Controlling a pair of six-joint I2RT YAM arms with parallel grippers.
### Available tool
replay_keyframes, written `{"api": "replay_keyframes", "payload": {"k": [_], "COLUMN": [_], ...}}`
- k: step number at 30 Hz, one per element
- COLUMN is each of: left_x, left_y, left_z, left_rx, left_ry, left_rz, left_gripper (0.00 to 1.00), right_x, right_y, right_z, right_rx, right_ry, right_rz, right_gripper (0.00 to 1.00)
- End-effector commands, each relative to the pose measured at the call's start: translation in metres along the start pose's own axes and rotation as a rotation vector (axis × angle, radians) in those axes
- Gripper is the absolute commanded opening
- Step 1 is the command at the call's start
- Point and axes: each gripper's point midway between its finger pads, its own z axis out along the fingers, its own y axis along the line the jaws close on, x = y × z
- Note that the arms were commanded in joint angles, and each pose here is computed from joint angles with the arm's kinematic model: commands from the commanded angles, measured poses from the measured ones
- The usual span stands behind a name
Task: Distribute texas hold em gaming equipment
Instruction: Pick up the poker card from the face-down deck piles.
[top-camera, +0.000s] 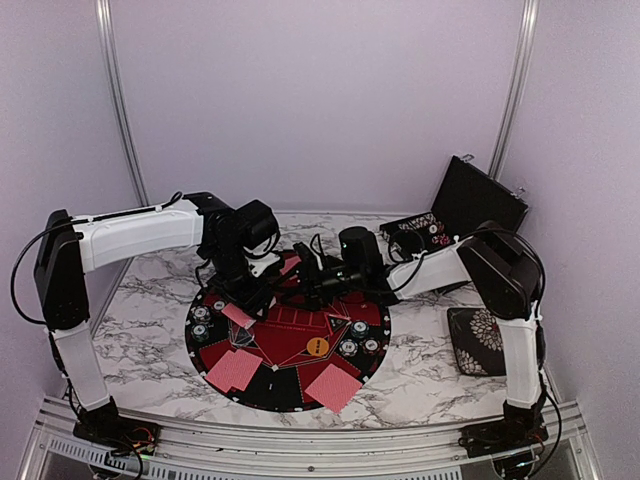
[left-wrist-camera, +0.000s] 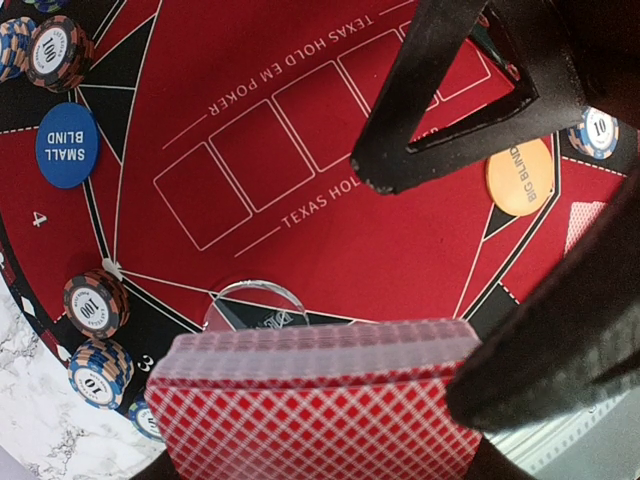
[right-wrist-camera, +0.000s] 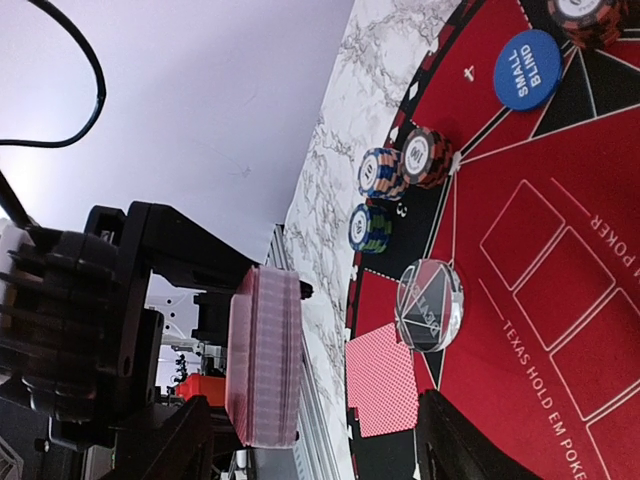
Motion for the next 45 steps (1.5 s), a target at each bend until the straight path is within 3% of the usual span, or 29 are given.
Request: {"api": "replay_keyframes", "payload": {"k": [1, 45], "left_x": [0.001, -0.002], "left_y": [-0.002, -0.002], "left_z": [-0.007, -0.012], "left_rx": [0.003, 0.001], "left_ry": [0.003, -0.012], "left_rz": [0.011, 0.02], "left_gripper": [0.46, 0.46], "right_x": [-0.007, 0.008], "right_y": [0.004, 0.016], "right_z": [-0.009, 0.04], "right_rx": [0.021, -0.091], "right_ry": [-0.038, 0.047], "right_rz": [-0.034, 0.017], "right_gripper": [0.67, 0.62]}}
